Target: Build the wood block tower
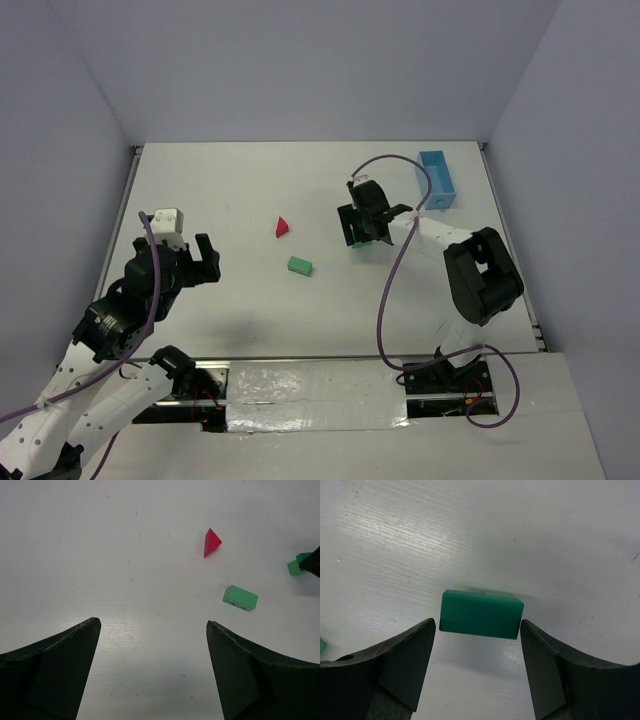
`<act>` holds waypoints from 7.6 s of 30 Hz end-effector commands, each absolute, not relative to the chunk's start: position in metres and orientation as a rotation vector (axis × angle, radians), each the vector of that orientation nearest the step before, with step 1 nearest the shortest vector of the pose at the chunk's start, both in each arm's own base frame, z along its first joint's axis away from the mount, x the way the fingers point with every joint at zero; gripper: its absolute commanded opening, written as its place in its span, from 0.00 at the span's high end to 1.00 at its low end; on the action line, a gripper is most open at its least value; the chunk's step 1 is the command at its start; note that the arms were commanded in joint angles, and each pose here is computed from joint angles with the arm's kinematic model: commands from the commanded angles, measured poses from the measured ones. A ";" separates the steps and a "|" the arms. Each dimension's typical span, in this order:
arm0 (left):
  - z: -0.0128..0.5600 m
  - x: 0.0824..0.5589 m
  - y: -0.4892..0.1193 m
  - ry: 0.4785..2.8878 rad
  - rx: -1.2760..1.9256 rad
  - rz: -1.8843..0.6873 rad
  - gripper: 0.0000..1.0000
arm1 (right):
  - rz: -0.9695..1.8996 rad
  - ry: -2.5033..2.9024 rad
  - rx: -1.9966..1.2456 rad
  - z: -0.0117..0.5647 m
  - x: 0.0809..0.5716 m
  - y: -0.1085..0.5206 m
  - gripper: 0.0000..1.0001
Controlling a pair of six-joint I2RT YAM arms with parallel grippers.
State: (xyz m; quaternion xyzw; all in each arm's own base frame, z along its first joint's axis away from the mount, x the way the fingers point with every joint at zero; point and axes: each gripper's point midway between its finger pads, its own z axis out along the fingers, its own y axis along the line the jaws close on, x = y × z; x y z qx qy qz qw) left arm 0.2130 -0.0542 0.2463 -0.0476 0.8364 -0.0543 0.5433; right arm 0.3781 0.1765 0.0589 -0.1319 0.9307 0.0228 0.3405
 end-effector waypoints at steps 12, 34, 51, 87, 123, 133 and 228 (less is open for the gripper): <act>0.257 0.217 -0.058 1.937 -0.106 -0.158 0.01 | 0.069 2.390 -0.369 0.074 0.386 0.181 0.29; 0.257 0.217 -0.059 1.940 -0.100 -0.159 0.00 | 0.080 2.394 -0.464 0.077 0.379 0.181 0.30; 0.257 0.217 -0.061 1.941 -0.093 -0.167 0.00 | 0.052 2.401 -0.467 0.077 0.382 0.174 0.29; 0.258 0.217 -0.060 1.936 -0.090 -0.170 0.00 | 0.079 2.399 -0.451 0.077 0.389 0.179 0.28; 0.253 0.219 -0.054 1.955 -0.127 -0.123 0.00 | 0.508 2.271 0.059 0.169 0.307 0.299 0.00; 0.249 0.221 -0.064 1.975 -0.079 -0.156 0.00 | 0.162 2.393 0.348 0.112 0.298 0.353 0.00; 0.240 0.222 -0.080 2.015 -0.007 -0.175 0.00 | 0.165 2.422 -0.290 0.123 0.410 0.176 0.55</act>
